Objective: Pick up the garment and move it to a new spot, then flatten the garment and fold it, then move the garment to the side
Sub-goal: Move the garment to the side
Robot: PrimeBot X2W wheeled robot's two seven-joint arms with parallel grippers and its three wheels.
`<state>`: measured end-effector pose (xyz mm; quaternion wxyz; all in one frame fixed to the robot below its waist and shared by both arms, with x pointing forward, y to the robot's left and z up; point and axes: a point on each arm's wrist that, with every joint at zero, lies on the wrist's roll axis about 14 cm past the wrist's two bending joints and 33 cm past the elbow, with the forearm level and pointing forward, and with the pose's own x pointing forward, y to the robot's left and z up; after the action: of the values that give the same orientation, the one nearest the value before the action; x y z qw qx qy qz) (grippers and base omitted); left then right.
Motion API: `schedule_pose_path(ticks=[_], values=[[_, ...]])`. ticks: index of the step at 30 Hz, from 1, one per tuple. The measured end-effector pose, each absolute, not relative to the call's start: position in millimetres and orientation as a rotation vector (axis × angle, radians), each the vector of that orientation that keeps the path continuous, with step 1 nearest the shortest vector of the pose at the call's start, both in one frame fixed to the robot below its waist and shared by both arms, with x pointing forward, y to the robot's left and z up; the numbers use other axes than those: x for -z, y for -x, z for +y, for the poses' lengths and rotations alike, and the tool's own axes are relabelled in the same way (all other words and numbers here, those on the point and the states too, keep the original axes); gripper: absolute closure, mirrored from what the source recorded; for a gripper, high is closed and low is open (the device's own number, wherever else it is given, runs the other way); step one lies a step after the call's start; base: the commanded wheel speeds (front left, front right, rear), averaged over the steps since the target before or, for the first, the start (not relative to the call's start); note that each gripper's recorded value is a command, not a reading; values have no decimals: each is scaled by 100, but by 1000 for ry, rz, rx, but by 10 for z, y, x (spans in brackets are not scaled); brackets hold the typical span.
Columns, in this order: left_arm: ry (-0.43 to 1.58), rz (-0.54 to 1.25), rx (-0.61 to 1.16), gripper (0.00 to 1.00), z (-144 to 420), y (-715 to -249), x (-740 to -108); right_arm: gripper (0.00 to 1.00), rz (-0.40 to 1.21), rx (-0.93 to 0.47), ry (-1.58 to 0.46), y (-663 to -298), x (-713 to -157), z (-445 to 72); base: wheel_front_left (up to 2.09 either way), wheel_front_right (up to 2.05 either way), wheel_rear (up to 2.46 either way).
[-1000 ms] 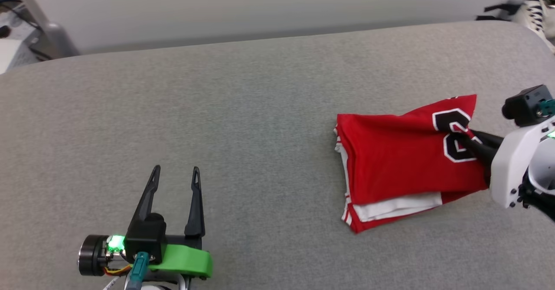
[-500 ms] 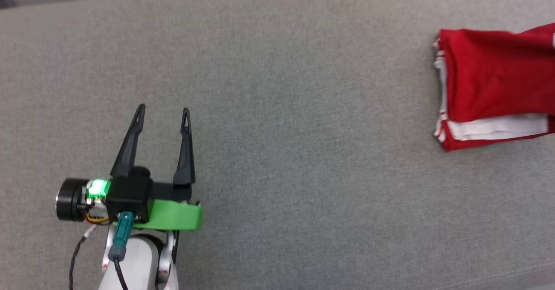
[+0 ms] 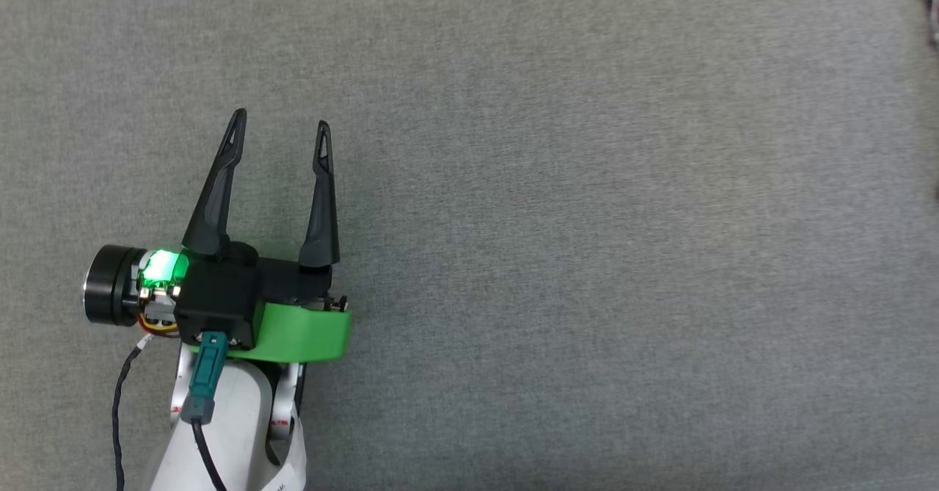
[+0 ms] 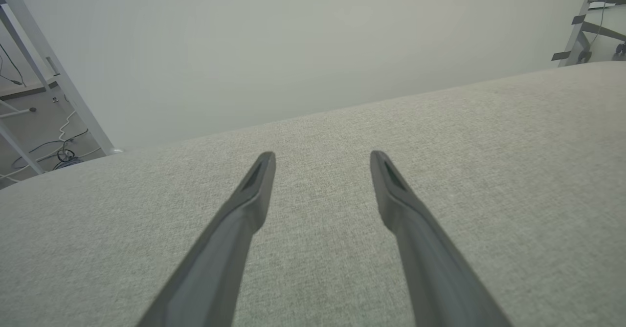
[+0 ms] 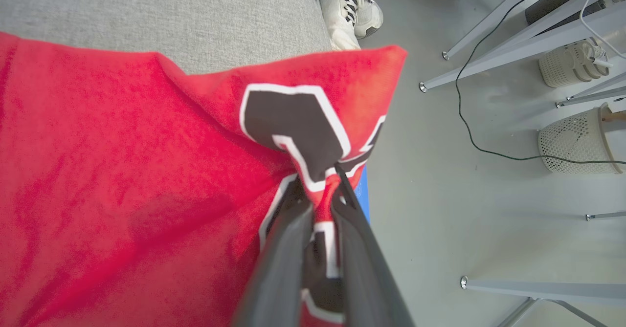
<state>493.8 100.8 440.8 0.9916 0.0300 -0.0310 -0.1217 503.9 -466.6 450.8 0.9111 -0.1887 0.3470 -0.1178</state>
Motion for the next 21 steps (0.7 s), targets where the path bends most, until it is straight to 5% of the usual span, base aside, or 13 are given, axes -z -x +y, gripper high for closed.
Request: schedule_pose_path(ticks=[6,8,9,21], values=[[-76,-19,220,0,1112,-4924,-4239,100,750,289,388,-5112,-4225,-4779,0,0,0],[-83,-12,210,0,1153,-4909,-4230,44,742,292,377,-5143,-4158,-4755,0,0,0],[-84,-12,204,0,1170,-4904,-4236,0,739,292,370,-5146,-4140,-4740,0,0,0],[-78,-32,159,0,1277,-4622,-4552,0,382,282,365,-5178,-4838,-4615,0,0,0]])
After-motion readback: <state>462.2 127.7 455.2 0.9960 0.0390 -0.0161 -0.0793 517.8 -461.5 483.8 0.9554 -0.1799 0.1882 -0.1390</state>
